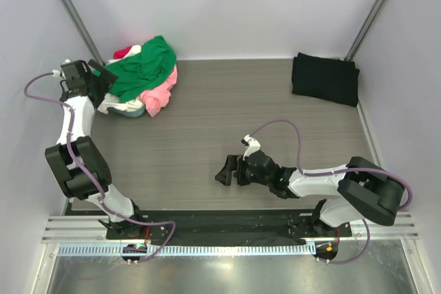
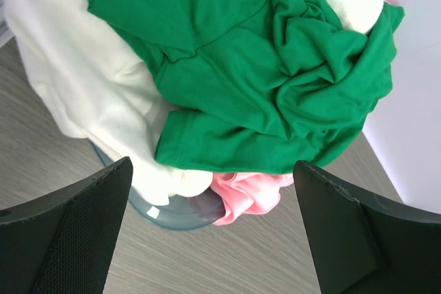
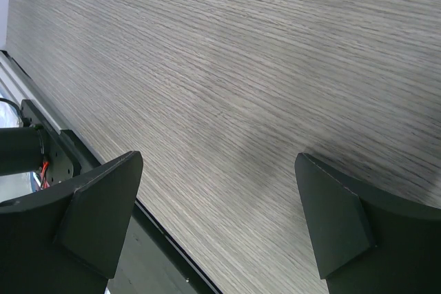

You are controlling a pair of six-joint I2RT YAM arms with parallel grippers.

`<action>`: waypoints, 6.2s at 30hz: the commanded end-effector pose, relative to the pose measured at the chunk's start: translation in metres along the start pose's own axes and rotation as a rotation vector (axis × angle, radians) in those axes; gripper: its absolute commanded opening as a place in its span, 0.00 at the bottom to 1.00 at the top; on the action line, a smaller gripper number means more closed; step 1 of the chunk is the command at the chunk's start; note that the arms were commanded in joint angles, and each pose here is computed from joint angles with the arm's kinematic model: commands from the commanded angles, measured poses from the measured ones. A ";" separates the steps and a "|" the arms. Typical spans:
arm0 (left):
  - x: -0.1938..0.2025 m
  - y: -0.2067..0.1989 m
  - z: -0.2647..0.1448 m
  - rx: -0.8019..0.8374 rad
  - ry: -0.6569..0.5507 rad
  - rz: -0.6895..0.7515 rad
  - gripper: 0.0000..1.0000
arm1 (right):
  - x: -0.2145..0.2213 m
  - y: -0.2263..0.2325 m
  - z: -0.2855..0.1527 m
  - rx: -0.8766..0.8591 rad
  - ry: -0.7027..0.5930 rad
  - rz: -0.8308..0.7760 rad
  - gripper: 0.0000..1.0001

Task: Fold and stack the t-shirts
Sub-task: Grab the tshirt from the pile, then move the tshirt to the center of the board, then flatten the tshirt out

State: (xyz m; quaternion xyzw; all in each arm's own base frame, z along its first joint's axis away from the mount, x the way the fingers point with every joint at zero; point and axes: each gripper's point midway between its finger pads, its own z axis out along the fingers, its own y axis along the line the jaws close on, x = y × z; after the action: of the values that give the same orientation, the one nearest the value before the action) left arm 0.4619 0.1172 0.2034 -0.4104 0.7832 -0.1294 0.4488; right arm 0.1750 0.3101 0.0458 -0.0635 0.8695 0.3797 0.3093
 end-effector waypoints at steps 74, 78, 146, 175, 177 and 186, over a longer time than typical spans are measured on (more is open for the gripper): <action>-0.031 -0.085 0.045 0.054 -0.073 -0.007 0.00 | 0.024 -0.030 -0.001 0.069 0.091 0.041 1.00; -0.062 -0.178 -0.038 0.260 -0.166 0.017 0.00 | 0.023 -0.029 -0.001 0.063 0.088 0.040 1.00; 0.246 0.112 -0.166 -0.162 0.216 -0.031 0.79 | -0.099 -0.082 0.081 0.399 0.208 -0.018 0.28; 0.346 0.084 -0.137 -0.039 0.439 0.040 0.65 | -0.191 -0.090 -0.045 0.484 -0.020 0.005 0.01; 0.354 0.090 -0.135 -0.070 0.454 0.062 0.57 | -0.190 -0.091 -0.046 0.483 -0.017 0.007 0.01; 0.381 0.057 -0.132 -0.034 0.538 0.156 0.00 | -0.189 -0.106 -0.054 0.514 -0.018 0.032 0.01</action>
State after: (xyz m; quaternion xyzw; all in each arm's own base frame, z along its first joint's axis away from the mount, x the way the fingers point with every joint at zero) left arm 0.2239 -0.1527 0.0182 -0.3242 0.8943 -0.2018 0.2331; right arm 0.3331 0.1820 0.1022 0.0244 0.9434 0.1462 0.2967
